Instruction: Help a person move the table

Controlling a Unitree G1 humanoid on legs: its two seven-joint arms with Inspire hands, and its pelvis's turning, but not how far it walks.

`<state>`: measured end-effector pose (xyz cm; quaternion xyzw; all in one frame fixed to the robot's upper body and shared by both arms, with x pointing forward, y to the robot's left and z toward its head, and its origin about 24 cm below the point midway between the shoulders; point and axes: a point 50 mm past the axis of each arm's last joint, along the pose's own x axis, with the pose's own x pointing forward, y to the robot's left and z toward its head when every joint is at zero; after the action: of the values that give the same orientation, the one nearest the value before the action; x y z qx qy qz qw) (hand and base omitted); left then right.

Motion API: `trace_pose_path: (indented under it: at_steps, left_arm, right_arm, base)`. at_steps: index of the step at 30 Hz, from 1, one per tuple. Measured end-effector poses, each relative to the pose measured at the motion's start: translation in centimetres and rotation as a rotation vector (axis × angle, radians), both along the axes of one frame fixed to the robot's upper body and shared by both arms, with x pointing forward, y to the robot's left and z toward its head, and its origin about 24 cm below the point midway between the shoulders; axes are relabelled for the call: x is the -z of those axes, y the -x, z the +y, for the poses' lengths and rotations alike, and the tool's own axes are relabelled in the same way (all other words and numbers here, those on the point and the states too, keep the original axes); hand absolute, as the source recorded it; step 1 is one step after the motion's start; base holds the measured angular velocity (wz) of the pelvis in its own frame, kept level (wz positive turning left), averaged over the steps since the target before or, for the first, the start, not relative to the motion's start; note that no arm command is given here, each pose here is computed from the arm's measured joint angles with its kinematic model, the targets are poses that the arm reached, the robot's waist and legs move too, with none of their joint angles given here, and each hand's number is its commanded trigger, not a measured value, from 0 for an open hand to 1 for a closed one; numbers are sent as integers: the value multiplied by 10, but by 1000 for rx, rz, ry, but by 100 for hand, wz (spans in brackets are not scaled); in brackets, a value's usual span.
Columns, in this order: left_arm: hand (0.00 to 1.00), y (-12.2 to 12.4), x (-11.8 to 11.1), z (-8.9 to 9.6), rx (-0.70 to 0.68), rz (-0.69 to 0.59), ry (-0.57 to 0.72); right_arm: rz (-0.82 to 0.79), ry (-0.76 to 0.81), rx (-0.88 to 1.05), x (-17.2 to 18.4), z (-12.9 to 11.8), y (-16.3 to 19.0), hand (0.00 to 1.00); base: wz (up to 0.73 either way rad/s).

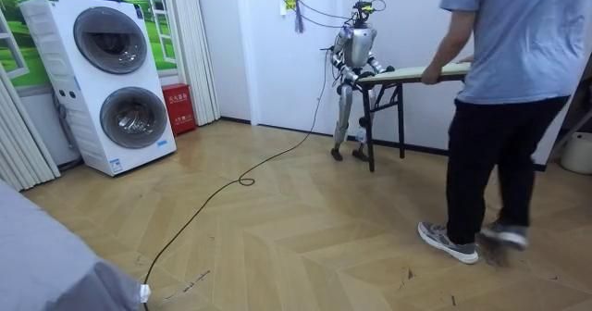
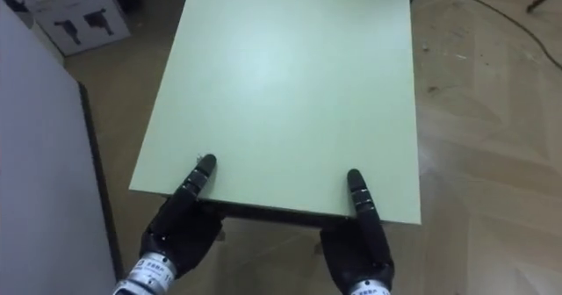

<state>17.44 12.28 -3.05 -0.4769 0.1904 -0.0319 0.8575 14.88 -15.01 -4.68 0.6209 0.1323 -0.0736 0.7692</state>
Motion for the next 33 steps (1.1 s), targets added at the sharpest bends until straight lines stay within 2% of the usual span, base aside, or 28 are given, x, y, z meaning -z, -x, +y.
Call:
trace_pose_path:
  at_steps: [7,16,24,28,33]
  left_arm:
    - [100,4,2,0,-14,14,14]
    - [100,2,0,5,-49,11,50]
    - [100,18,12,9,-98,66,74]
    - [100,23,23,10,-107,132,52]
    - [100,17,24,13,-79,134,21]
  right_arm:
    - [1,15,-10,0,0,-3,100]
    - [-16,38,-64,-6,2,-18,100]
    - [27,65,-118,-1,5,-17,100]
    - [86,77,-126,9,7,-7,100]
    - [121,38,-109,13,9,-3,100]
  base:
    - [54]
    - [28]
    - [11]
    - [82]
    - [52]
